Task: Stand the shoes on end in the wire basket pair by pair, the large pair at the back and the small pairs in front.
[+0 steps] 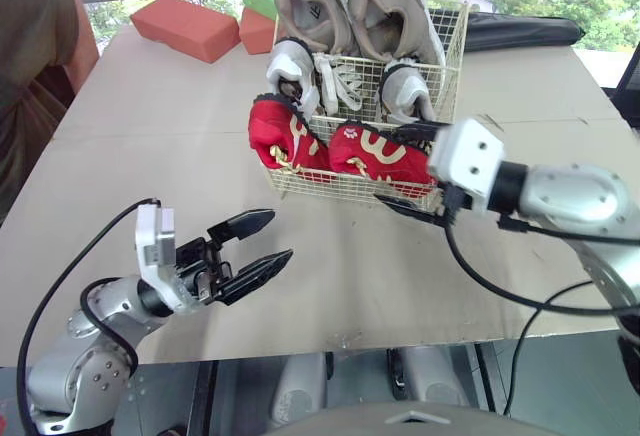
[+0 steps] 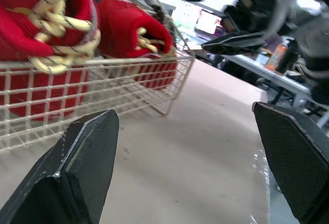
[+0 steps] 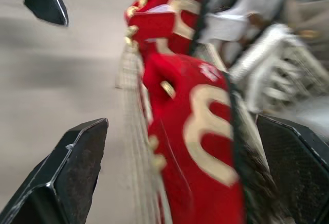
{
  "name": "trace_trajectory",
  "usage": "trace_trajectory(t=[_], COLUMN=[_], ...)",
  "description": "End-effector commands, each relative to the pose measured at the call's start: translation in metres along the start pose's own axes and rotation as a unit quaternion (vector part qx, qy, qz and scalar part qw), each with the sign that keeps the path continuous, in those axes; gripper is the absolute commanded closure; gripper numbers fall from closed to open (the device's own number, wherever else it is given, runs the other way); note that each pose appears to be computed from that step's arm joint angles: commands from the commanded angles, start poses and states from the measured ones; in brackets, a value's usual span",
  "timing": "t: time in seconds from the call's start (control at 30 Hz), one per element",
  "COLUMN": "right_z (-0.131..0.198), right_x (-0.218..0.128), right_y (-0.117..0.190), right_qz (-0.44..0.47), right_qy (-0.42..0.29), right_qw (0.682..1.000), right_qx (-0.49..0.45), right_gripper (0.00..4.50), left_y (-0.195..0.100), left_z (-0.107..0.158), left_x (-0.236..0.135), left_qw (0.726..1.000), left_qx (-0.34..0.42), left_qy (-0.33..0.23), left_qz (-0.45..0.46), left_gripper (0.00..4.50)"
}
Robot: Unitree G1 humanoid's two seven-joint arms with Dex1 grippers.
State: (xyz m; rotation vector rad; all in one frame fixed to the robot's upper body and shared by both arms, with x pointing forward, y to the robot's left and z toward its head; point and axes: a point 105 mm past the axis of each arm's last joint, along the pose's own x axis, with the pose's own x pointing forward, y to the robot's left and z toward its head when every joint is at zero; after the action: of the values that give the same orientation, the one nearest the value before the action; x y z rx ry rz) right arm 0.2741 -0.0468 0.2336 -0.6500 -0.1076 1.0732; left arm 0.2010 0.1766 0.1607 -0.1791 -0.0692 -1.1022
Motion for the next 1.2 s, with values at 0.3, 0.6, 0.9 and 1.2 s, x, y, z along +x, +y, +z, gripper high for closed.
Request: trace_trajectory(t=[0.3,0.6,0.9,1.2], right_z=[-0.020,-0.004,0.002,-0.018], right_x=[0.015,-0.001,-0.018,-0.007], right_y=[-0.010,-0.013,-0.022,-0.009], right_qz=[0.015,-0.052,-0.188,-0.150], right_qy=[0.091,0.052,0.010,0.086], right_qw=[0.996,0.997,0.982,0.984], right_qx=[-0.017,-0.017,-0.011,-0.033], right_gripper=[4.43,4.43,4.43,2.11], left_y=[-0.014,-0.013,-0.006,0.006], left_z=[0.018,0.014,0.015,0.010], left_x=[0.005,0.006,0.013,0.020], left_qw=[0.998,0.998,0.998,0.998], left_qx=[0.063,0.058,0.052,0.049], left_qy=[-0.015,-0.027,-0.036,-0.034], left_qz=[-0.020,-0.005,-0.014,-0.019], left_gripper=[0.00,0.00,0.00,0.00])
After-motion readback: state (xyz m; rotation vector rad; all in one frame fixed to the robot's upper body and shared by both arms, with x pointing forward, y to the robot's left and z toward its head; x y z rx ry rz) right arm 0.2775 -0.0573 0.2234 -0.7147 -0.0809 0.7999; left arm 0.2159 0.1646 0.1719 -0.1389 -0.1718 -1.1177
